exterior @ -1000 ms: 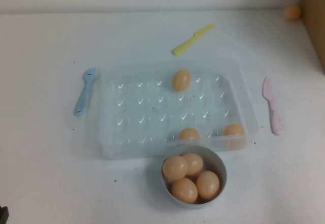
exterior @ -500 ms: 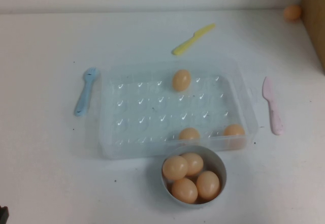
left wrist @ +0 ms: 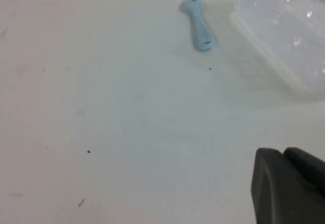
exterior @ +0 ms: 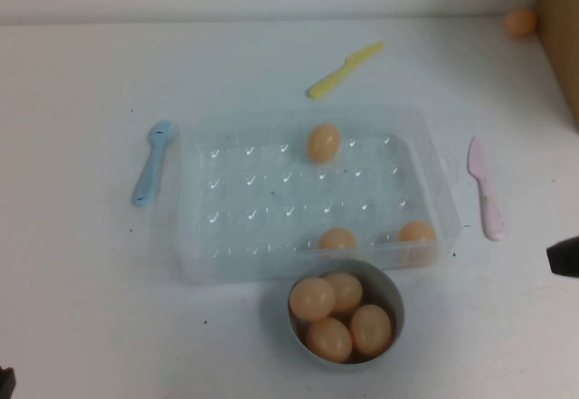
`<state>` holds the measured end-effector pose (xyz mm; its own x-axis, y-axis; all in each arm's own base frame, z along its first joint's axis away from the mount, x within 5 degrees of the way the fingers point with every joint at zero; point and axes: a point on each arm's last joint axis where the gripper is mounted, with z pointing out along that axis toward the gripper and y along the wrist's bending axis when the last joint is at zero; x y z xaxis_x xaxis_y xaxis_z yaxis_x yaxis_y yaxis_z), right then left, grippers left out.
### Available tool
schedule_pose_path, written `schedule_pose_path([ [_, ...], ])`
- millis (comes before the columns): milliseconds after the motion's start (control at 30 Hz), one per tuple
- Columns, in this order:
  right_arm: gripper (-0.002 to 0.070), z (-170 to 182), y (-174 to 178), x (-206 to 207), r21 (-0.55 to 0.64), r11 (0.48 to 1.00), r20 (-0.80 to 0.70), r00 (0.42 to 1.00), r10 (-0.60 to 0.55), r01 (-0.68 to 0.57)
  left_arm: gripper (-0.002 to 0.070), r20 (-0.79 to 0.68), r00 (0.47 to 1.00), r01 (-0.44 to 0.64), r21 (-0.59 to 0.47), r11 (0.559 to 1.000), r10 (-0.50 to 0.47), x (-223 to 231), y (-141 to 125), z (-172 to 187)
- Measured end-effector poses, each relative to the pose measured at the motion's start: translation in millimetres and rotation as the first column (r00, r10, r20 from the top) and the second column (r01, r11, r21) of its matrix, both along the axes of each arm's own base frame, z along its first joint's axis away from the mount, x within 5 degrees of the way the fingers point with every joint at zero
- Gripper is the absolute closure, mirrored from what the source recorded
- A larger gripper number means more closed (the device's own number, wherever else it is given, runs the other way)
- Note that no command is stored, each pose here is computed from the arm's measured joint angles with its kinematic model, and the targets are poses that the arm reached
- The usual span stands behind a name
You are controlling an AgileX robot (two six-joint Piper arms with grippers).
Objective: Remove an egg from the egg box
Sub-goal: Pick up the egg from the plastic box
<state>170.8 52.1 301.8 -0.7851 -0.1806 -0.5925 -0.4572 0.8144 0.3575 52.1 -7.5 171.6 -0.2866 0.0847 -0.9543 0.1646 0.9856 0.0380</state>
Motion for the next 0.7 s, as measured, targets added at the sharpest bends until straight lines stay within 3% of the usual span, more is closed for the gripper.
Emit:
schedule_pose_path([
  [167,0.0694,24.2,3.0,33.0,-0.026,0.996,0.011,0.996,0.087,-0.087,0.0678,0.0,1.0,0.0,0.0,1.0,0.0,0.0,0.0,0.0],
  [300,0.0694,34.1,13.2,51.5,-0.112,0.982,0.031,0.987,0.158,-0.154,0.0678,0.0,1.0,0.0,0.0,1.0,0.0,0.0,0.0,0.0],
  [700,0.0694,33.5,76.6,144.2,-0.344,0.909,-0.017,0.97,0.243,-0.234,0.0678,0.0,1.0,0.0,0.0,1.0,0.0,0.0,0.0,0.0],
])
